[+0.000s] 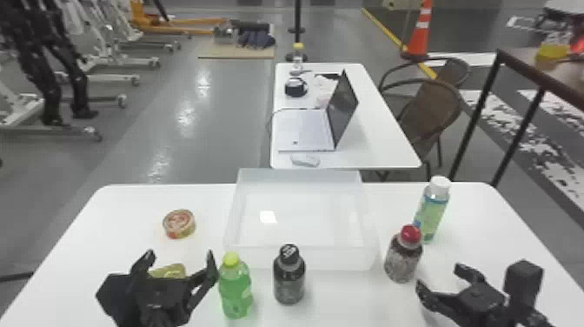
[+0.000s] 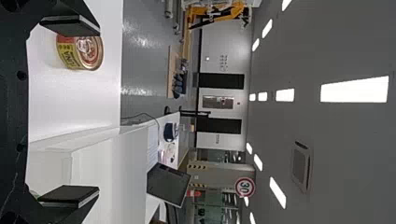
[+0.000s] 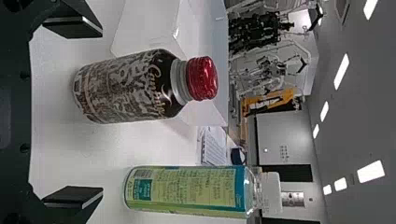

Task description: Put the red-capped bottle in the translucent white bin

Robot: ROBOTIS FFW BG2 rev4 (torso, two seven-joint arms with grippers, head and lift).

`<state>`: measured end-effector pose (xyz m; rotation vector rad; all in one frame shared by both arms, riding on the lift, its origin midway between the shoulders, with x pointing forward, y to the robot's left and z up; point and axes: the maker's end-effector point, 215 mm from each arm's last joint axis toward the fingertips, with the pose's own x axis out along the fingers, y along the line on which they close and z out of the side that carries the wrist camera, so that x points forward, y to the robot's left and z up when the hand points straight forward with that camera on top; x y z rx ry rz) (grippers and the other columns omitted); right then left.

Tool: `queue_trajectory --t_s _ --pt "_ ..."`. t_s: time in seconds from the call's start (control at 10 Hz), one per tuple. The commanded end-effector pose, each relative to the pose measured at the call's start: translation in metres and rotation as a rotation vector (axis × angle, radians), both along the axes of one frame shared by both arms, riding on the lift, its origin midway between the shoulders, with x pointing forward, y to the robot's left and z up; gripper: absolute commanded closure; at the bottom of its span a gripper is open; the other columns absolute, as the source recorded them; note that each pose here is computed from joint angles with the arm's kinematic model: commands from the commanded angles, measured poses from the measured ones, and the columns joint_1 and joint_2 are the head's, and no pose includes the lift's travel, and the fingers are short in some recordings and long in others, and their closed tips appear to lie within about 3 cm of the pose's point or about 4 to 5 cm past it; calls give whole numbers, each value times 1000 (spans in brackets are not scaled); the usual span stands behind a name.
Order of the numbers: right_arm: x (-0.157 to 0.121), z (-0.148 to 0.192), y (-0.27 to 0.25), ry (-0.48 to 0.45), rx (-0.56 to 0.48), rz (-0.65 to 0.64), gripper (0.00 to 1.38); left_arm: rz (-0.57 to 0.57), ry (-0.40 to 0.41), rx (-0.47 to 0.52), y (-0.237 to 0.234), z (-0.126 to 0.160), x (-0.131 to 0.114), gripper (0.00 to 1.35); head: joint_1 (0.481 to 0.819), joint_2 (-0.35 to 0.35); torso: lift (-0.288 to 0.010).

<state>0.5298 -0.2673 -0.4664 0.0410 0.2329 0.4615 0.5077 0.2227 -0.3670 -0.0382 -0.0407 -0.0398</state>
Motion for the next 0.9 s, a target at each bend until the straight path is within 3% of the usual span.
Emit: queue_trajectory --t_s 0.0,0.8 --pt "4 -3 -1 4 -3 16 107 2 1 -4 0 -1 0 107 549 0 -100" --pt "39 -4 25 34 -47 199 105 -15 9 -29 -4 -7 0 107 549 0 -100"
